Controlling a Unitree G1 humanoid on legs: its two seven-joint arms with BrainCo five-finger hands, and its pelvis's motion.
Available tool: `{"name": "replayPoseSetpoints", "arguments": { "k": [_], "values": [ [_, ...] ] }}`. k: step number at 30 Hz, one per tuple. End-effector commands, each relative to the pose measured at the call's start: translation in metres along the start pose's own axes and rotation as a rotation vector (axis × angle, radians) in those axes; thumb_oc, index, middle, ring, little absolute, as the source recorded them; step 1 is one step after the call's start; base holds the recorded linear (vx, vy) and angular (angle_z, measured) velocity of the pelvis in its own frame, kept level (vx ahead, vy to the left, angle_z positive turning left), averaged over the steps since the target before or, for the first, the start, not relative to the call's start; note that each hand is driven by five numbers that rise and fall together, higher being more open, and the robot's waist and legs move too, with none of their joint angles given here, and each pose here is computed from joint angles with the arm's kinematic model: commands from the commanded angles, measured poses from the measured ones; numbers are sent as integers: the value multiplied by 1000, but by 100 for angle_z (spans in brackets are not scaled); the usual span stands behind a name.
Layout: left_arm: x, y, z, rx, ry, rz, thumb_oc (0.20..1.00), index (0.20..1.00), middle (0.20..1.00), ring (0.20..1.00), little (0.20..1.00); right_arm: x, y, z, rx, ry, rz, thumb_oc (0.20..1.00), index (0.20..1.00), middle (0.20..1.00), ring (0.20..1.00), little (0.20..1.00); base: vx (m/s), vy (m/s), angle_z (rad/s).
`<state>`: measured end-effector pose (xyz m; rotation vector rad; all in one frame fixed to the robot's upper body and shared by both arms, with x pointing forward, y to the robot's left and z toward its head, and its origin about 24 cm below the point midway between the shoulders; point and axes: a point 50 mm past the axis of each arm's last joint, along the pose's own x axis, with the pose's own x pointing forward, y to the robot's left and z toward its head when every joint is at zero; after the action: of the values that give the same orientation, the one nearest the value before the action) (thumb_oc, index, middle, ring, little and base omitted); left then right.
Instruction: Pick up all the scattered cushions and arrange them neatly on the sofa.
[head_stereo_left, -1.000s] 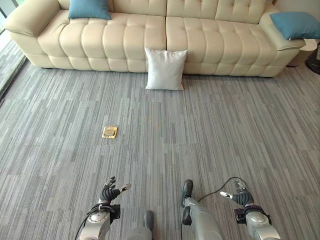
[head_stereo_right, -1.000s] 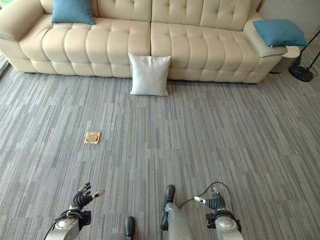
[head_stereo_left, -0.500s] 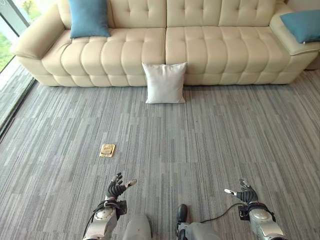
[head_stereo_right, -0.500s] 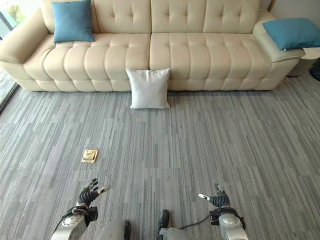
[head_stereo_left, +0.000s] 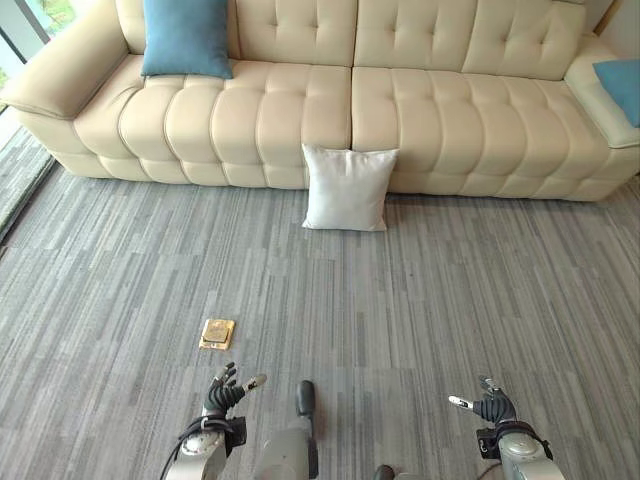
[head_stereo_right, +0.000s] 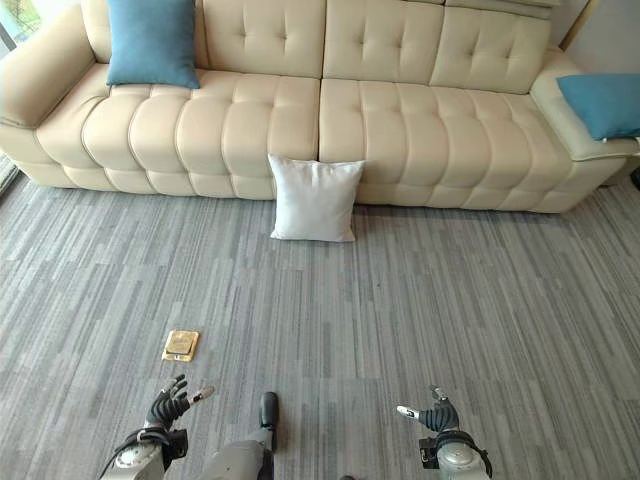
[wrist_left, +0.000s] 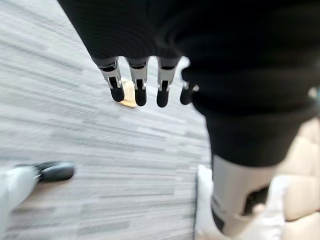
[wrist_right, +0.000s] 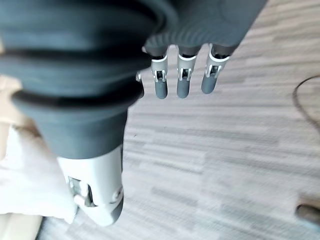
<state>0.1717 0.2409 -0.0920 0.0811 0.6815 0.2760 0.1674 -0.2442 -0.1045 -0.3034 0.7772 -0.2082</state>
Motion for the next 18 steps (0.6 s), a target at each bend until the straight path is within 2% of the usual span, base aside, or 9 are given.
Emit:
{"name": "replayPoseSetpoints", "arguments": {
  "k": [1,7,12,18],
  "values": [
    [-3,18,10,88,-65,23,1000,1000,1000,1000,1000,5,0,17,-53,-58,7,1000,1000,1000,1000,1000,246,181,6],
    [0,16,21,82,-107,20,1000,1000,1000,1000,1000,6,1,21,-38,-69,6,1000,1000,1000,1000,1000,279,54,11],
    [4,14,43,81,-186,32,1000,1000,1000,1000,1000,6,-5,20,-92,-65,-20,1000,1000,1000,1000,1000,383,-150,-6],
    [4,4,37,40,-169,10,1000,1000,1000,1000,1000,5,-11,12,-65,-46,-31,1000,1000,1000,1000,1000,332,-170,23]
  ]
}}
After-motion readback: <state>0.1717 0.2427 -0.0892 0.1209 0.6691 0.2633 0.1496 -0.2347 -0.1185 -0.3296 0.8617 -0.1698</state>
